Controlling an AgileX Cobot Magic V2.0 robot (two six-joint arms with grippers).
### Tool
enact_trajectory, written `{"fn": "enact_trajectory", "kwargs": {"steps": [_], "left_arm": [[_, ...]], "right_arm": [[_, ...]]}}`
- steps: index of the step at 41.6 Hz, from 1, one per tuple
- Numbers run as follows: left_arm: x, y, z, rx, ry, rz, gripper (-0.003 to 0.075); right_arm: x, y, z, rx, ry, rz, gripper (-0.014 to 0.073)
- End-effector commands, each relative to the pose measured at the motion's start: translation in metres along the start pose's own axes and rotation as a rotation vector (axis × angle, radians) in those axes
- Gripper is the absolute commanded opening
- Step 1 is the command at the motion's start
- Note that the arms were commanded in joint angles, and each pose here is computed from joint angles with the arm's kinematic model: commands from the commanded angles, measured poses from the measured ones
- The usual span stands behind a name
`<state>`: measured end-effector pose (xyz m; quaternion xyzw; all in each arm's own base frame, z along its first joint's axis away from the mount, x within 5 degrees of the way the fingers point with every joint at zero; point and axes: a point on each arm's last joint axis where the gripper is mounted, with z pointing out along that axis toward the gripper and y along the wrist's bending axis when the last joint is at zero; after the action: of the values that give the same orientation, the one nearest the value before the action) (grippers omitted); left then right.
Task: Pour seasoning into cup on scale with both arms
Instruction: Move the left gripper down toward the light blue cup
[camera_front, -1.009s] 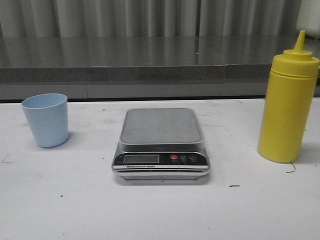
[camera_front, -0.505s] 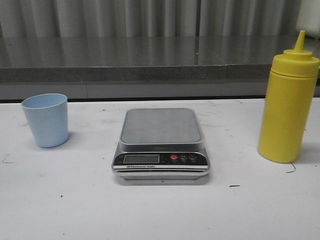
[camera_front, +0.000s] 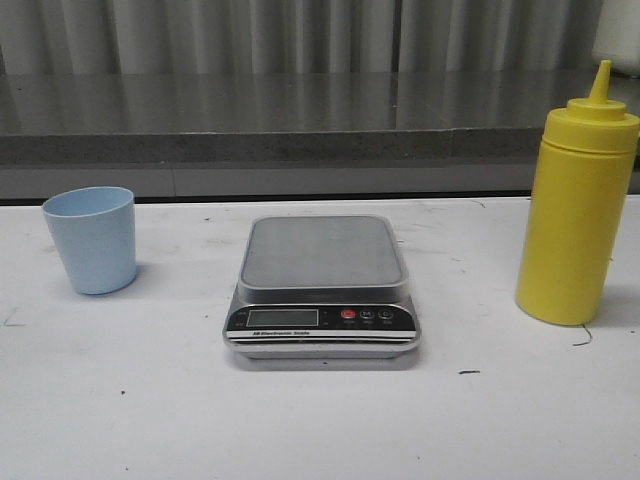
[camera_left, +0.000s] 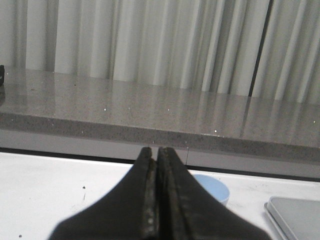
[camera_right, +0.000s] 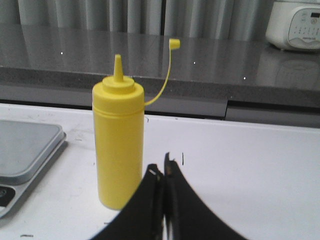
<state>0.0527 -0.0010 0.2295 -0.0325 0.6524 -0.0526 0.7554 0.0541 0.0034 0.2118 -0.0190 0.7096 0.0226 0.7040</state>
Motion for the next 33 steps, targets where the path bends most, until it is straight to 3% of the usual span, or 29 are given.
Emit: {"fn": "enact_trajectory", "kwargs": {"steps": [1, 7, 18, 24, 33], "left_arm": [[-0.045, -0.005, -0.007, 0.019, -0.179, -0.003, -0.002], [-0.094, -0.011, -0.013, 0.022, -0.206, 0.008, -0.002], [-0.151, -0.018, 0.005, -0.005, 0.025, 0.008, -0.002], [-0.153, -0.018, 0.027, -0.023, 0.183, 0.007, -0.002], [-0.135, -0.016, 0.055, -0.043, 0.351, 0.007, -0.002]], "right_arm": [[-0.044, 0.0, -0.012, 0.003, -0.163, -0.006, -0.0117], [-0.085, 0.001, -0.024, 0.003, -0.179, -0.02, -0.0117], [-0.134, 0.0, -0.01, 0.004, -0.008, -0.035, -0.0117], [-0.14, 0.0, 0.012, 0.002, 0.146, -0.036, -0.0117], [-0.122, 0.0, 0.044, -0.001, 0.357, -0.035, -0.0117]]}}
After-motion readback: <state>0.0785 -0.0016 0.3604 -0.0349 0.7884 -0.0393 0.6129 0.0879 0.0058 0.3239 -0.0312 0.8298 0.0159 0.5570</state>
